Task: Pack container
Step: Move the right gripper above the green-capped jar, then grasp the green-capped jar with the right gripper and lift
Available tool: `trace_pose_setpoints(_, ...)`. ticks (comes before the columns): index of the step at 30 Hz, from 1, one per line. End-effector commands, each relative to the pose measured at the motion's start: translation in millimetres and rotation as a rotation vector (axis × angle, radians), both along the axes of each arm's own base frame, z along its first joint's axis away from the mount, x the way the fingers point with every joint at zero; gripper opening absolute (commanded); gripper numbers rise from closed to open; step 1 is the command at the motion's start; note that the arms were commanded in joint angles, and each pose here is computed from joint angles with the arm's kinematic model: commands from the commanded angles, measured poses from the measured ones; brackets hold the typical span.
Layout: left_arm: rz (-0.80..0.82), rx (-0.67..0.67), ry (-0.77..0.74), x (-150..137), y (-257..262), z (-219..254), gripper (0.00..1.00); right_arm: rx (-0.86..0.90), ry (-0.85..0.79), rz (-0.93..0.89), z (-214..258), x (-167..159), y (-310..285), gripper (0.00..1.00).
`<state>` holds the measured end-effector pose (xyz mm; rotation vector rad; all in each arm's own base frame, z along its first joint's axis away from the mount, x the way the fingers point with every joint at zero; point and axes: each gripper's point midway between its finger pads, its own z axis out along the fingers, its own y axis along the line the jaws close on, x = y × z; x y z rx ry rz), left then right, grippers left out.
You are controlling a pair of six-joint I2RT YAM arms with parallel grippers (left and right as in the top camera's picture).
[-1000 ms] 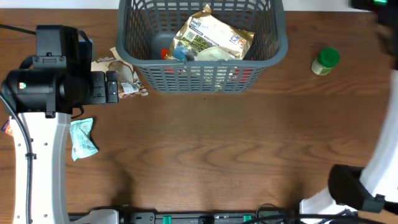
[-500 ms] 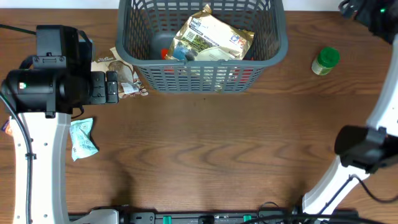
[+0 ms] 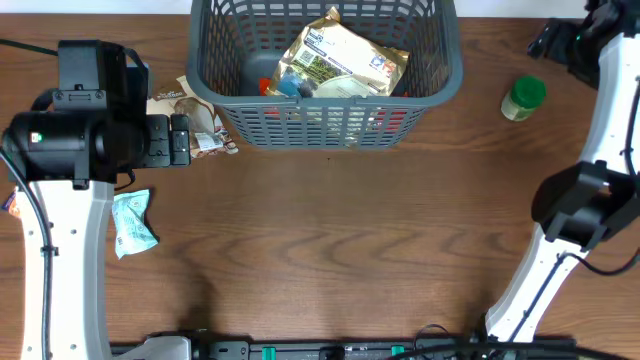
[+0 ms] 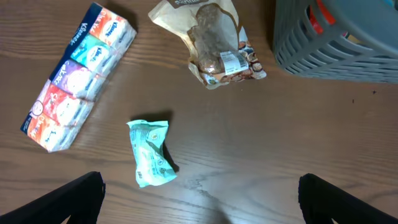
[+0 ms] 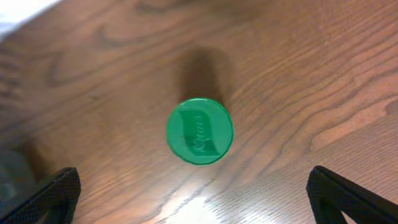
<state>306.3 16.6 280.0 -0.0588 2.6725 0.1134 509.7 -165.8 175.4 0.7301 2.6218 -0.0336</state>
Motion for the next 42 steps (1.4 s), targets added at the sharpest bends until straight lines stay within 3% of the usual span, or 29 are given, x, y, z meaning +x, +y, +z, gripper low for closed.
trace_pose_setpoints(1, 0.012, -0.003, -0.012, -2, 1, 4, 0.98, -0.036, 0.051, -0.008, -19, -1, -11, 0.99)
trace_pose_setpoints(22, 0.012, -0.003, -0.013, -2, 1, 4, 0.99, 0.038, 0.282, -0.005, -141, -8, -11, 0.99)
trace_pose_setpoints(36, 0.022, -0.009, -0.014, -2, 1, 4, 0.99, 0.028, 0.251, 0.005, -162, 6, -16, 0.99)
trace_pose_setpoints(39, 0.022, -0.009, -0.014, -2, 1, 4, 0.99, 0.024, 0.246, 0.013, -161, 8, -16, 0.91)
trace_pose_setpoints(42, 0.022, -0.009, -0.014, -2, 1, 4, 0.98, 0.023, 0.245, 0.013, -161, 8, -16, 0.70)
